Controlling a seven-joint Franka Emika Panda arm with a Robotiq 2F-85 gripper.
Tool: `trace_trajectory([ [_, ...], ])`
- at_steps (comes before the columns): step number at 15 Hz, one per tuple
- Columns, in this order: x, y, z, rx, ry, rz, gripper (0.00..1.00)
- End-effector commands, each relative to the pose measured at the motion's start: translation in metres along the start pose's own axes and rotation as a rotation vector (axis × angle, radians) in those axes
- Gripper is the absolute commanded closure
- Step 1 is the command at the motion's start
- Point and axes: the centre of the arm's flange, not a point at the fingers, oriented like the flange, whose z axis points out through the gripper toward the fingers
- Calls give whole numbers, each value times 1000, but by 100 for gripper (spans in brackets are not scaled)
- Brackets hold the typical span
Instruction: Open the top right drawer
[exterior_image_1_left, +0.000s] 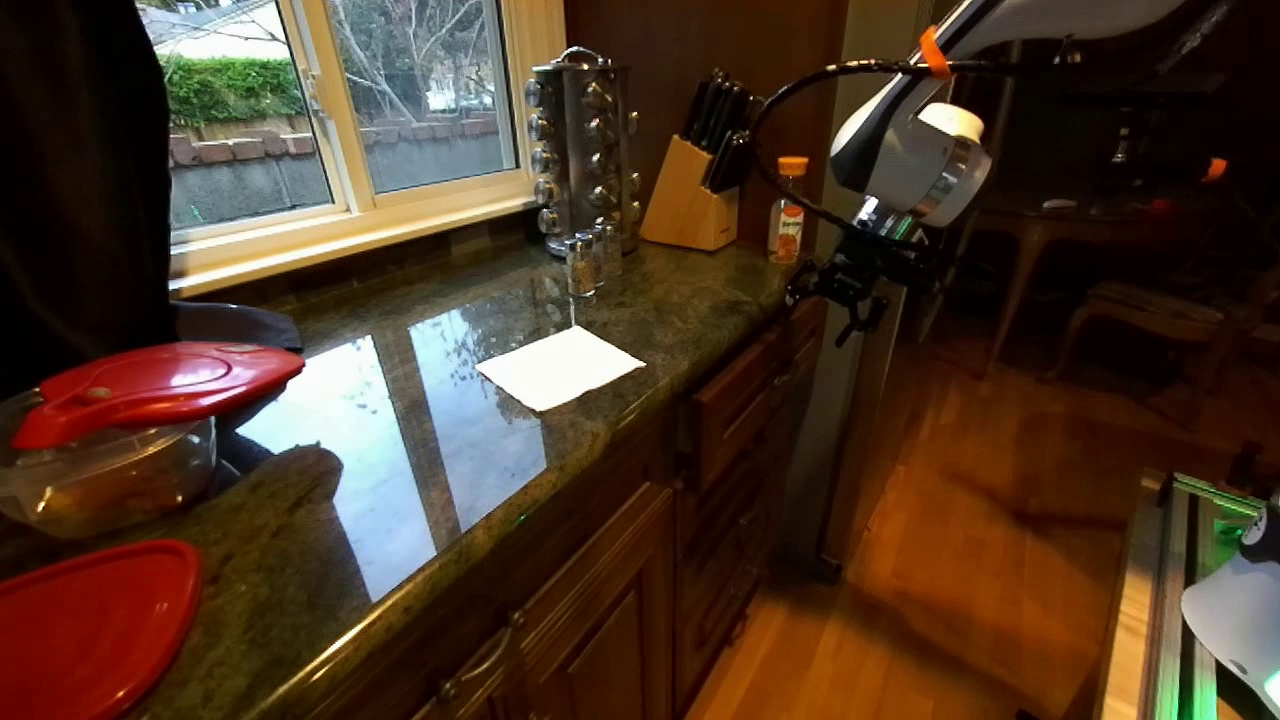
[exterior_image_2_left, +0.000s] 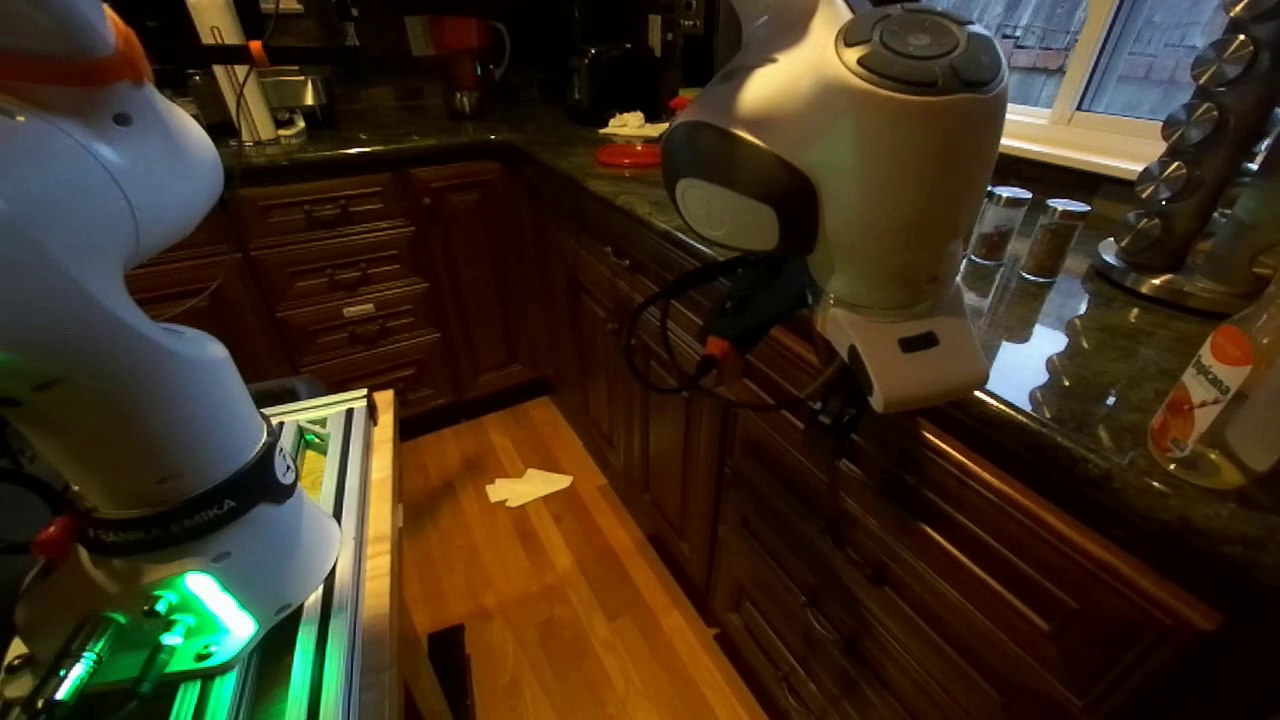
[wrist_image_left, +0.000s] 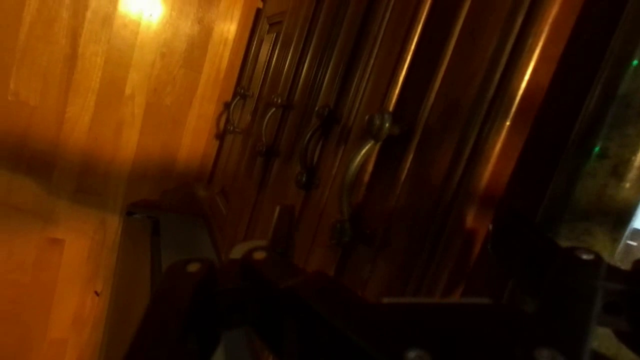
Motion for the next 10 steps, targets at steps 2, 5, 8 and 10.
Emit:
trace_trajectory([
  [2,3,-11,14,-6,10,126,0],
  [5,3,-15,20,-16,7,186,0],
  [8,4,-20,23,-10,9,224,0],
  [10,5,-22,25,-11,9,245,0],
])
